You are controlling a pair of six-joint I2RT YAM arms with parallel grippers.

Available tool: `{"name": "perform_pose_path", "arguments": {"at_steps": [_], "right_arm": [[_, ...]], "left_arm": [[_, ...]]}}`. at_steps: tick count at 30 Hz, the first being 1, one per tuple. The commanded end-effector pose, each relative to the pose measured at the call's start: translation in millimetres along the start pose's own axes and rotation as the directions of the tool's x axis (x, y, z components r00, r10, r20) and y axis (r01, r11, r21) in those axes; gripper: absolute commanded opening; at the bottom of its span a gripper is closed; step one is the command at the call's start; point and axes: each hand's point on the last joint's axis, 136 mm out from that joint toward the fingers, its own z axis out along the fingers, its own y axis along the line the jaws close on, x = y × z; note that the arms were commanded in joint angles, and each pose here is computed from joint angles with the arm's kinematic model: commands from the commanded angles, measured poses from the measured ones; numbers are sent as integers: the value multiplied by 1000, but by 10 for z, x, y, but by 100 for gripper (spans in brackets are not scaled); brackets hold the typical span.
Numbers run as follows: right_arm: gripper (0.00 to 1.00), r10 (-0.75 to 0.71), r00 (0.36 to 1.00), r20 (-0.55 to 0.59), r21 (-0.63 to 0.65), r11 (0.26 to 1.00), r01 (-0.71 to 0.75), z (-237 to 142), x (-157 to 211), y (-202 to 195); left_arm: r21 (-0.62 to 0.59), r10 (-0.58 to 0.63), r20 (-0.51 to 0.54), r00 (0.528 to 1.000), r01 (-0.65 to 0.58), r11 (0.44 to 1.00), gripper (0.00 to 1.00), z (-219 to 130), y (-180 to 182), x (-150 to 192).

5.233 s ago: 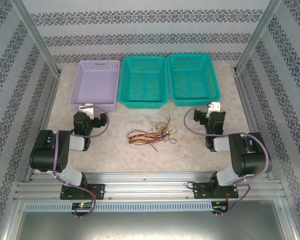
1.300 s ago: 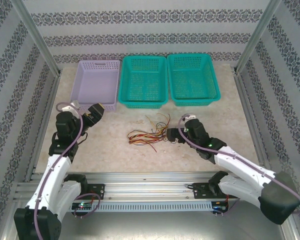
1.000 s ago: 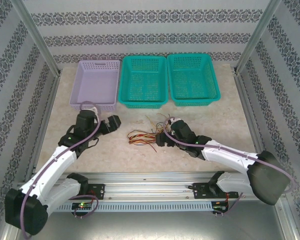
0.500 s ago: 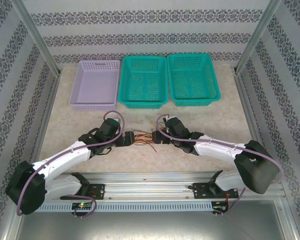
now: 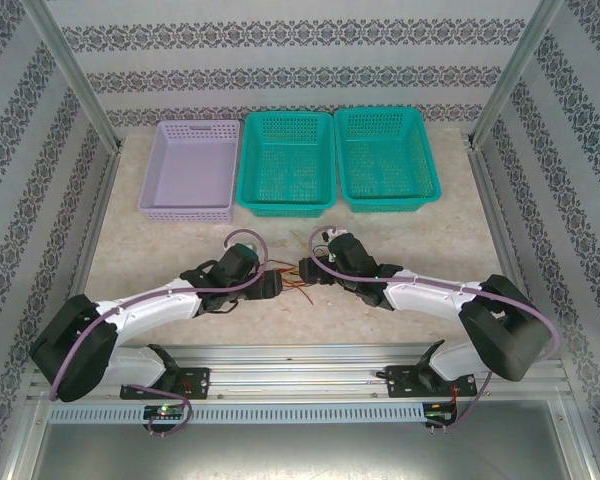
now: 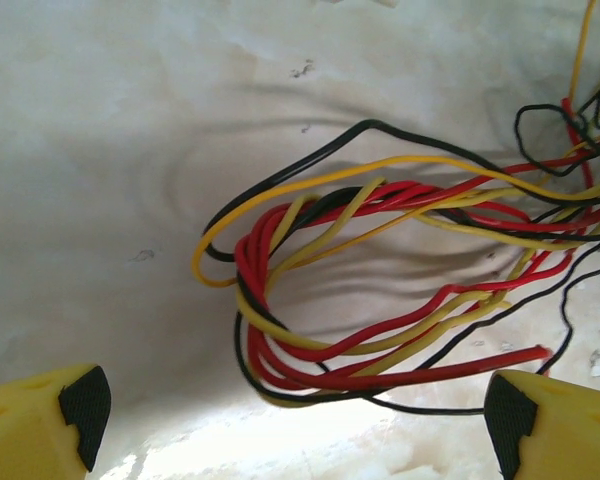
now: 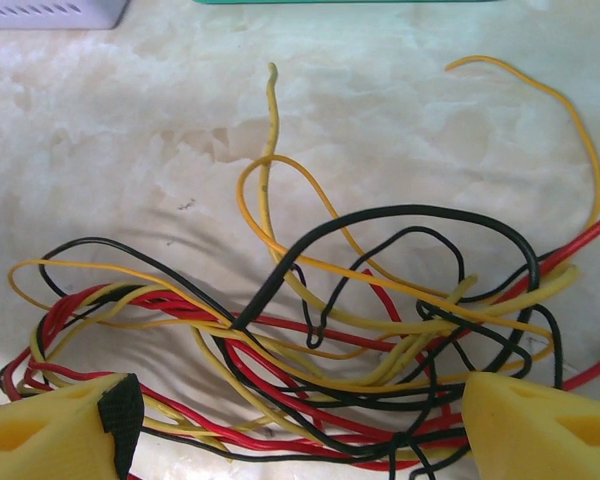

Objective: Untangle the cables

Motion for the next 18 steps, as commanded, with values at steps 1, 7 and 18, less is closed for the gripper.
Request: {"name": "perform_pose_path", "arguments": {"at_steps": [1, 7, 18], "right_arm": [[83, 22, 1000, 18, -44, 999, -21, 15, 16, 45], [84, 24, 999, 34, -60, 998, -22, -2, 13, 57], [84, 17, 997, 73, -84, 996, -11, -112, -16, 73]], "left_arm": [[149, -59, 50, 997, 51, 988, 96, -1, -279, -77], [196, -107, 27, 994, 100, 975, 96, 81, -386, -80], [192, -198, 30, 980, 189, 963, 93, 213, -342, -79]]}}
